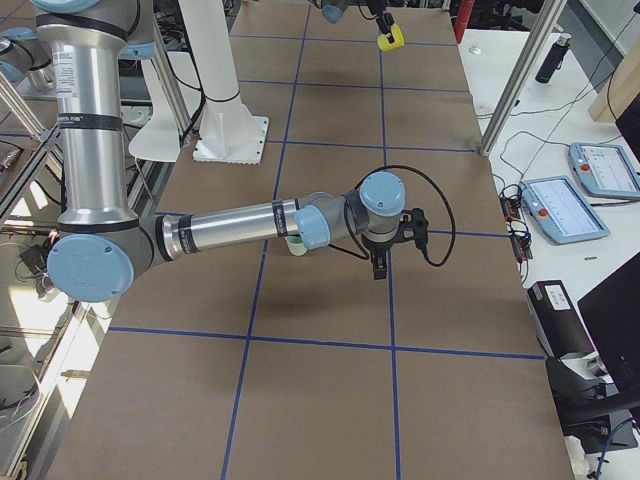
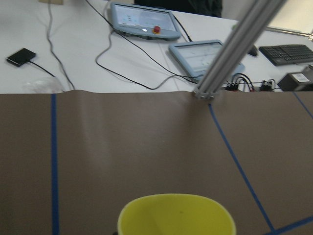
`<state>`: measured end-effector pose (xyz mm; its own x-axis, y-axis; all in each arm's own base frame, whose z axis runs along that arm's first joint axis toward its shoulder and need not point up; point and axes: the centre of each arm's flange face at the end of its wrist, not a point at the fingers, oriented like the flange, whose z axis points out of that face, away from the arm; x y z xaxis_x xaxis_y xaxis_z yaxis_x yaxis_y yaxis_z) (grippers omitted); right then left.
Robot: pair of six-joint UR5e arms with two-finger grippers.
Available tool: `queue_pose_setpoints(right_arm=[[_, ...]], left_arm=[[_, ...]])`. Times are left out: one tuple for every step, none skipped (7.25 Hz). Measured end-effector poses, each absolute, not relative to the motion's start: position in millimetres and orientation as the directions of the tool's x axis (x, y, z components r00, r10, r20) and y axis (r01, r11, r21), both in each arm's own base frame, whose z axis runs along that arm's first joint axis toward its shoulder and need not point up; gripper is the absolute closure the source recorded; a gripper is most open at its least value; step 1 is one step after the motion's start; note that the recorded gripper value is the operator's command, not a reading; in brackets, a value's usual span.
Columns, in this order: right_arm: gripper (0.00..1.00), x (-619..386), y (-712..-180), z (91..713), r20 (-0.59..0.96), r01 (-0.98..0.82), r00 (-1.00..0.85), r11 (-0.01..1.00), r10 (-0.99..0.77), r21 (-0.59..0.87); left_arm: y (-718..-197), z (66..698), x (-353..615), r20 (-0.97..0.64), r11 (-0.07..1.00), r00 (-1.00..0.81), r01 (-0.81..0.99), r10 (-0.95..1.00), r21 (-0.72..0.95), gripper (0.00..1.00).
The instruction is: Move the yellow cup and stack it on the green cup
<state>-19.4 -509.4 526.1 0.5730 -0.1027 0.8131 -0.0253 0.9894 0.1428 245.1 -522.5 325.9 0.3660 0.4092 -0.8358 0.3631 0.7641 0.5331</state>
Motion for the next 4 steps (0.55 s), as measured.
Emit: queue_pose_setpoints(right_arm=[[0.0,-27.4,-508.9,514.9,0.817,-0.024,0.567,0.989,-0.105,0.144],[0.0,-41.2,-510.4,498.4,0.824,-0.026,0.558,0.99,-0.099,0.137],[0.0,-55.8,-515.3,479.0,0.834,-0.028,0.544,0.991,-0.093,0.129],[0.01,-72.4,-520.2,460.5,0.852,-0.022,0.517,0.994,-0.084,0.112]], left_arm=[[-509.2,323.7,257.0,-0.813,0.746,0.301,0.33,0.499,0.579,0.88],[-490.8,318.8,280.4,-0.789,0.728,0.232,0.304,0.568,0.614,0.87],[-472.3,313.5,308.0,-0.767,0.715,0.169,0.284,0.619,0.639,0.86],[-459.0,311.6,334.5,-0.748,0.696,0.128,0.29,0.651,0.656,0.86]])
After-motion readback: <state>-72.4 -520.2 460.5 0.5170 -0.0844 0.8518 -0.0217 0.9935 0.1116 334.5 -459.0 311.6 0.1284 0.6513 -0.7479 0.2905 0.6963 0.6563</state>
